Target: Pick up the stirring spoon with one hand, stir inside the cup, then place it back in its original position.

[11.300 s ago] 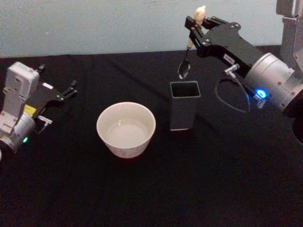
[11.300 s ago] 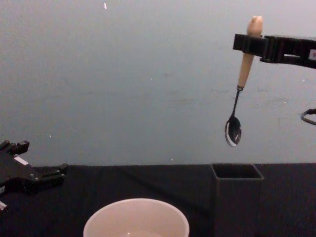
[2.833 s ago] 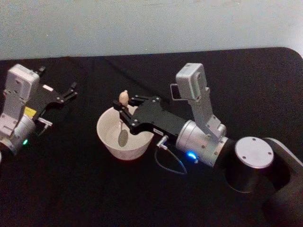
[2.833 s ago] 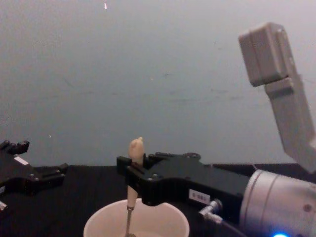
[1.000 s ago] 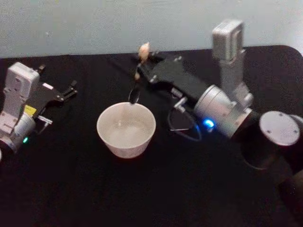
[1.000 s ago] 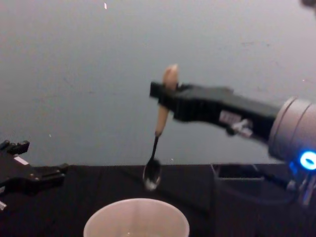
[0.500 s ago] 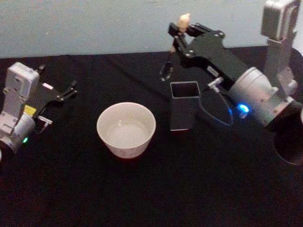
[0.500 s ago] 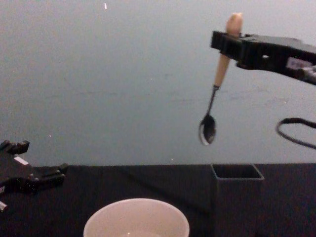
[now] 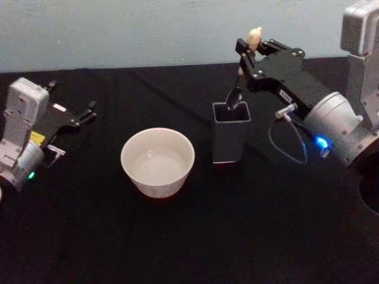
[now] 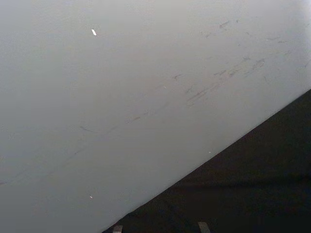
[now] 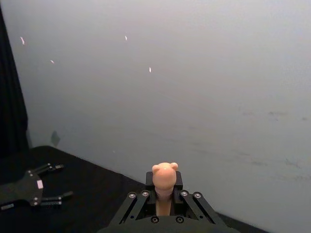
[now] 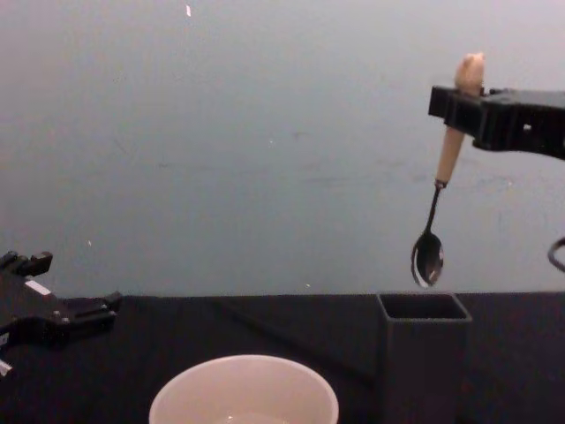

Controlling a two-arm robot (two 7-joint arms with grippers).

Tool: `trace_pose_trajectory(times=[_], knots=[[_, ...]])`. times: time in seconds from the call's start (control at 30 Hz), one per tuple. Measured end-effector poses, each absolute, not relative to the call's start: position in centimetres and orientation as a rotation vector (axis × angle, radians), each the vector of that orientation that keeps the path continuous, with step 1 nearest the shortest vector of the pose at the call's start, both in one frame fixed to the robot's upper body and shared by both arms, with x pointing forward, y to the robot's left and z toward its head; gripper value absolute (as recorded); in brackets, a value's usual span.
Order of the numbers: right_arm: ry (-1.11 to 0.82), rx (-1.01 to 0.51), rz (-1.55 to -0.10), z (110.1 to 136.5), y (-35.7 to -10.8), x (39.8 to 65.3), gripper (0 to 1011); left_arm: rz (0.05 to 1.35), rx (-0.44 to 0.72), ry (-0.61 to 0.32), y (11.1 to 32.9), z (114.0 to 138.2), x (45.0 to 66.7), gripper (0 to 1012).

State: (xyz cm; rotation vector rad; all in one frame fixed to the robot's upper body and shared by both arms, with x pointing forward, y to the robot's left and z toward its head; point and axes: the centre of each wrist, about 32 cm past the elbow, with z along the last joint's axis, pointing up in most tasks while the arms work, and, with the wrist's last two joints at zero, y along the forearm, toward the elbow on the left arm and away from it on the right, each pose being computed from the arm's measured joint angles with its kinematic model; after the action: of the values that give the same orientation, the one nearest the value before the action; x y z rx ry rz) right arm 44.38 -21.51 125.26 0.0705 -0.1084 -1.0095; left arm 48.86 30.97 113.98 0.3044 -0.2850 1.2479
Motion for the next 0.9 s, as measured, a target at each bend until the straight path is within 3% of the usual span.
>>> trace_pose_trajectory(times=[0.9], knots=[[0.009, -0.088, -1.099, 122.5, -19.2, 45.3, 188, 1.248, 0.304, -0.285, 31.0, 114.0, 48.9, 1001]])
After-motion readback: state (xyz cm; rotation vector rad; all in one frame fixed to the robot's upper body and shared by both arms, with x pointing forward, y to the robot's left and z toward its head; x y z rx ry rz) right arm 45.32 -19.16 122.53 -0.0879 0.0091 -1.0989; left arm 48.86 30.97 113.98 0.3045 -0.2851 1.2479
